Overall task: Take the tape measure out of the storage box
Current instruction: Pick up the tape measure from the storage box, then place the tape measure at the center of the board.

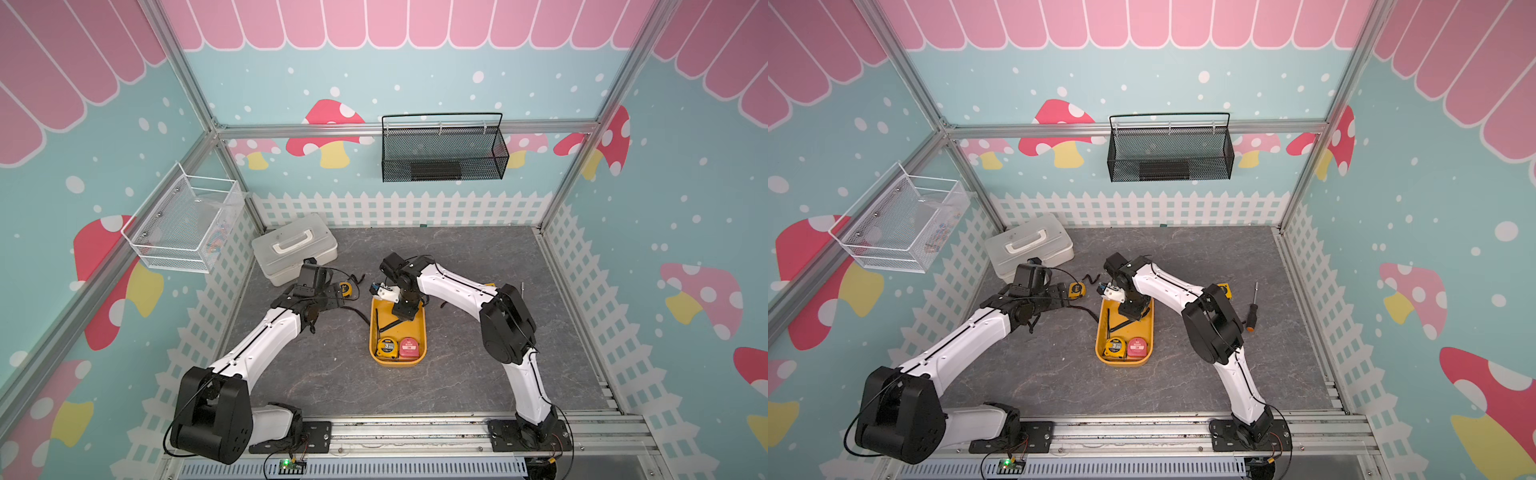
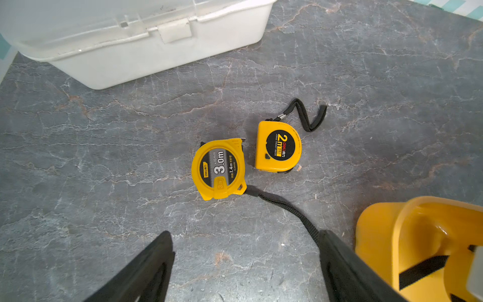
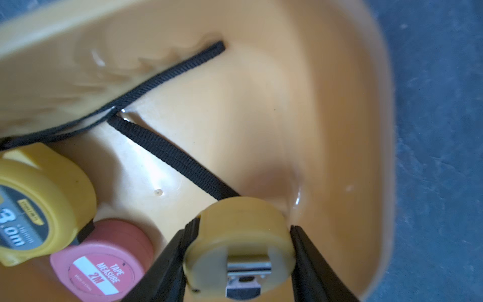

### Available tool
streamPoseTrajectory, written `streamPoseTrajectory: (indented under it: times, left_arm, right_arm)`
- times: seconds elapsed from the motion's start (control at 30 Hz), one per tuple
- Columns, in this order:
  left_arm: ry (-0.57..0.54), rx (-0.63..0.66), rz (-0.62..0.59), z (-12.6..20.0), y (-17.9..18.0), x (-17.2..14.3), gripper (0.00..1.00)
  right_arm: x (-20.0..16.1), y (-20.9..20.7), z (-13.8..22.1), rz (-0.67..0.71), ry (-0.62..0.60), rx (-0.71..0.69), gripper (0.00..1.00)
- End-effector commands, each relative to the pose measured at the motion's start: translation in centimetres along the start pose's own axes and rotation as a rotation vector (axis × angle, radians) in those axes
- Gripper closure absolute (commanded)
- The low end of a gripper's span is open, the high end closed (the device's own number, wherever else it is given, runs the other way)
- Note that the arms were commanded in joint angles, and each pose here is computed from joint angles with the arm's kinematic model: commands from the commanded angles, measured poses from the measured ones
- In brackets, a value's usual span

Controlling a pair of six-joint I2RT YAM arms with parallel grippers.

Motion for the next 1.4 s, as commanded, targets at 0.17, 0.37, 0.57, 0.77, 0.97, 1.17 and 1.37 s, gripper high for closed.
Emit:
streamPoseTrajectory:
  times: [0.17,0.37,0.57,0.77,0.97,1.17,1.37]
  left_arm:
    - [-0.002,-0.008,0.026,0.2,-0.2,0.5,0.12]
    - [0.004,-0.009,0.034,0.2,-0.1,0.3,0.12]
    - [0.007,-0.007,0.034,0.1,-0.1,0.2,0.12]
    - [0.012,-0.005,0.033,0.1,0.0,0.1,0.12]
    - [0.014,-0.006,0.033,0.1,0.0,0.0,0.12]
    - [0.008,-0.003,0.036,0.4,0.1,0.0,0.12]
    - [0.008,-0.006,0.034,0.4,0.1,0.0,0.12]
  right_arm:
    - [-0.3,-2.4,4.4,-0.067,-0.09,-0.054,0.58]
    - [-1.8,-3.8,5.3,-0.098,-0.09,-0.084,0.59]
    - [-3.6,-5.7,6.1,-0.149,-0.092,-0.105,0.59]
    - [-5.3,-7.4,6.1,-0.196,-0.083,-0.117,0.59]
    - [-7.4,-9.0,5.1,-0.253,-0.055,-0.116,0.6]
    - [-9.6,-11.4,3.9,-0.341,-0.04,-0.115,0.61]
    - [-11.8,-13.8,3.0,-0.424,-0.031,-0.121,0.61]
Point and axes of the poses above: each gripper's point midway between its finger pads, its own z axis back along the fingers, its own y axis along the line the jaws close on, x = y × z, the point moved 3 cm from there along z, back along the fingers, and after that the axes turned 10 degrees about z, right-handed, at the moved point
